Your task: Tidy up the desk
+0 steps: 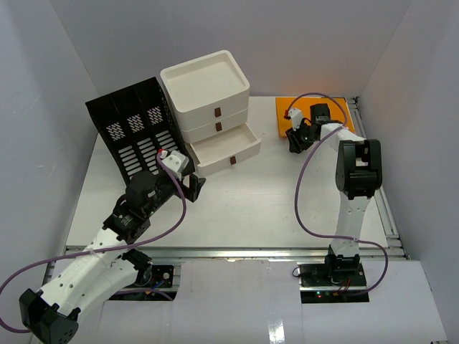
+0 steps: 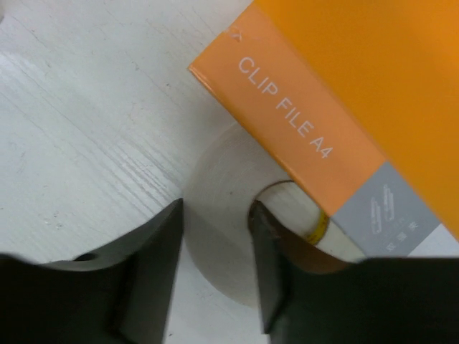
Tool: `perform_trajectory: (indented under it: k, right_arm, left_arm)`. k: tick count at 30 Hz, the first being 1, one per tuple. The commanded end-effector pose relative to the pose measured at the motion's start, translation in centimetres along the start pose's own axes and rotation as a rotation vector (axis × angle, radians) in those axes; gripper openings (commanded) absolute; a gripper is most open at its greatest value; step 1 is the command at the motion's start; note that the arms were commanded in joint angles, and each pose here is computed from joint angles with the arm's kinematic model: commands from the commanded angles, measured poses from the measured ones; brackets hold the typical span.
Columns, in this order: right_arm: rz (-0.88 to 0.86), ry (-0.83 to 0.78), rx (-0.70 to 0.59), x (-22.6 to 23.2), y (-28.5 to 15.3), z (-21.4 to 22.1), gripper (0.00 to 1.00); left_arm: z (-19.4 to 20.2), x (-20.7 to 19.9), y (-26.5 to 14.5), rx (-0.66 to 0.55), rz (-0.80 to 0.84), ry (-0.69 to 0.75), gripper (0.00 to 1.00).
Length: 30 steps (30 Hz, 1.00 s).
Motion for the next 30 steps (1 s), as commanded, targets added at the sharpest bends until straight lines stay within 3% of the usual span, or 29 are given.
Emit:
perform_trajectory:
  k: [1, 6, 10, 16, 24, 30]
  right_arm:
    - [-0.051, 0.022, 0.075, 2.0, 0.3, 2.5, 0.35]
    - [-0.136, 0.058, 0.041, 4.6, -1.2, 2.8, 0.27]
    - [-0.206, 0.056, -0.025, 7.4, -4.2, 2.4, 0.25]
    - [-0.274, 0.028, -0.123, 11.3, -8.9, 2.1, 0.24]
    - [-0.390, -0.006, -0.252, 15.7, -12.9, 1.4, 0.24]
    - [-0.478, -0.064, -0.333, 19.2, -15.0, 0.8, 0.24]
  left_arm:
    - [-1.0, -0.2, -0.1, -0.032, 0.016, -0.011, 0.98]
    - [-0.6, -1.8, 1.1, -0.009, 0.118, -0.134, 0.98]
    - [-1.1, -4.6, 2.4, -0.042, 0.281, -0.422, 0.98]
    - [0.3, -6.1, 6.1, 0.007, 0.306, -0.783, 0.98]
    - [1.4, -10.9, 12.2, 0.167, 0.328, -0.862, 0.98]
    - [1.4, -12.9, 14.9, 0.172, 0.350, -0.945, 0.98]
Point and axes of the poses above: each gripper's point midway between its finger pads, its own y axis out along the fingers, its own x axis along the line the jaws close on, z = x × y, the point moved 6 cm from there along -y, back along the fingers, and after that the axes turned 3 degrees about -y, right-handed, at the moved point
